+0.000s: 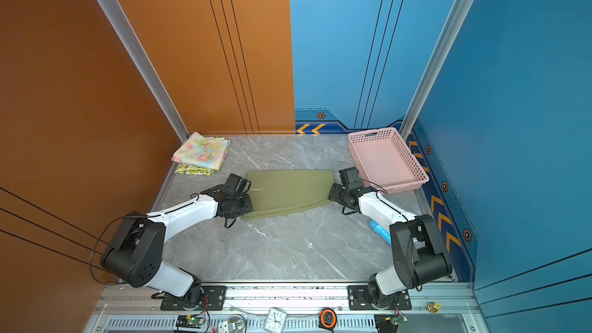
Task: Fold and stack skirts
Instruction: Rotate the skirt at the center of the table, then smooth out the skirt at the center of the table.
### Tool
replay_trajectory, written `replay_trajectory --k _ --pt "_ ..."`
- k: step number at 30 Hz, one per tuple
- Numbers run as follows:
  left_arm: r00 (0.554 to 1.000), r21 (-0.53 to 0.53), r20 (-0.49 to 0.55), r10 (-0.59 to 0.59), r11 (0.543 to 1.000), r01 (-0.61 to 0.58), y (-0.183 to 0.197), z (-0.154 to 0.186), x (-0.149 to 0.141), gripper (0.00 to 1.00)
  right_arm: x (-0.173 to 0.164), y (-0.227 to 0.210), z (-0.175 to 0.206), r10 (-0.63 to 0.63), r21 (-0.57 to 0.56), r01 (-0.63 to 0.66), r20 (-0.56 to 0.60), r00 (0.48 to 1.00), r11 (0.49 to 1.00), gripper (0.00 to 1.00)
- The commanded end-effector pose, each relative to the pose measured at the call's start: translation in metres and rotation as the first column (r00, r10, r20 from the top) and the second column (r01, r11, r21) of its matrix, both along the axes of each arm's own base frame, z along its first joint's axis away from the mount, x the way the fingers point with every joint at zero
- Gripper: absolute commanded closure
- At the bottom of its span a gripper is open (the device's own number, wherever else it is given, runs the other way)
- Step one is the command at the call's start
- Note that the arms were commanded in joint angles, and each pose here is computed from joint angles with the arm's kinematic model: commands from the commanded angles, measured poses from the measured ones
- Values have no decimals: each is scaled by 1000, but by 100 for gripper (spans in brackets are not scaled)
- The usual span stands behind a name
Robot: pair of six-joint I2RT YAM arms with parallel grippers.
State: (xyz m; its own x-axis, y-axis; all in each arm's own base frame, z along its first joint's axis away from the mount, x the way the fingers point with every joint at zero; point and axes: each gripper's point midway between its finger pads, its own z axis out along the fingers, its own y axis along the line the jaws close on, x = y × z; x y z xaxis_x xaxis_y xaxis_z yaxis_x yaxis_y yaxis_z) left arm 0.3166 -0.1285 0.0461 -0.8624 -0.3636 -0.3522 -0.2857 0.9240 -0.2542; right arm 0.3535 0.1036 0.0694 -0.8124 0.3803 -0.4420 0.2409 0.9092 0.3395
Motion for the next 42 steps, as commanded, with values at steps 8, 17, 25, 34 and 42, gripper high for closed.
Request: replay_trajectory --k 8,17,25,34,42 --pt "1000 -36 -21 -18 999 18 -11 -8 -9 59 12 -5 -14 -65 96 68 -36 997 993 37" --pt "1000 -35 -6 -27 999 27 -14 -8 -5 92 22 -7 -32 -131 155 138 -52 990 978 48" --pt "1000 -34 9 -27 999 28 -13 -3 -3 100 36 -2 -41 -165 224 174 -62 984 959 66" --pt "999 -33 31 -24 999 25 -11 7 2 100 48 1 -32 -190 240 192 -28 981 952 100" --pt "997 -26 73 3 1000 -1 8 31 19 100 60 8 2 -167 218 156 35 985 964 100"
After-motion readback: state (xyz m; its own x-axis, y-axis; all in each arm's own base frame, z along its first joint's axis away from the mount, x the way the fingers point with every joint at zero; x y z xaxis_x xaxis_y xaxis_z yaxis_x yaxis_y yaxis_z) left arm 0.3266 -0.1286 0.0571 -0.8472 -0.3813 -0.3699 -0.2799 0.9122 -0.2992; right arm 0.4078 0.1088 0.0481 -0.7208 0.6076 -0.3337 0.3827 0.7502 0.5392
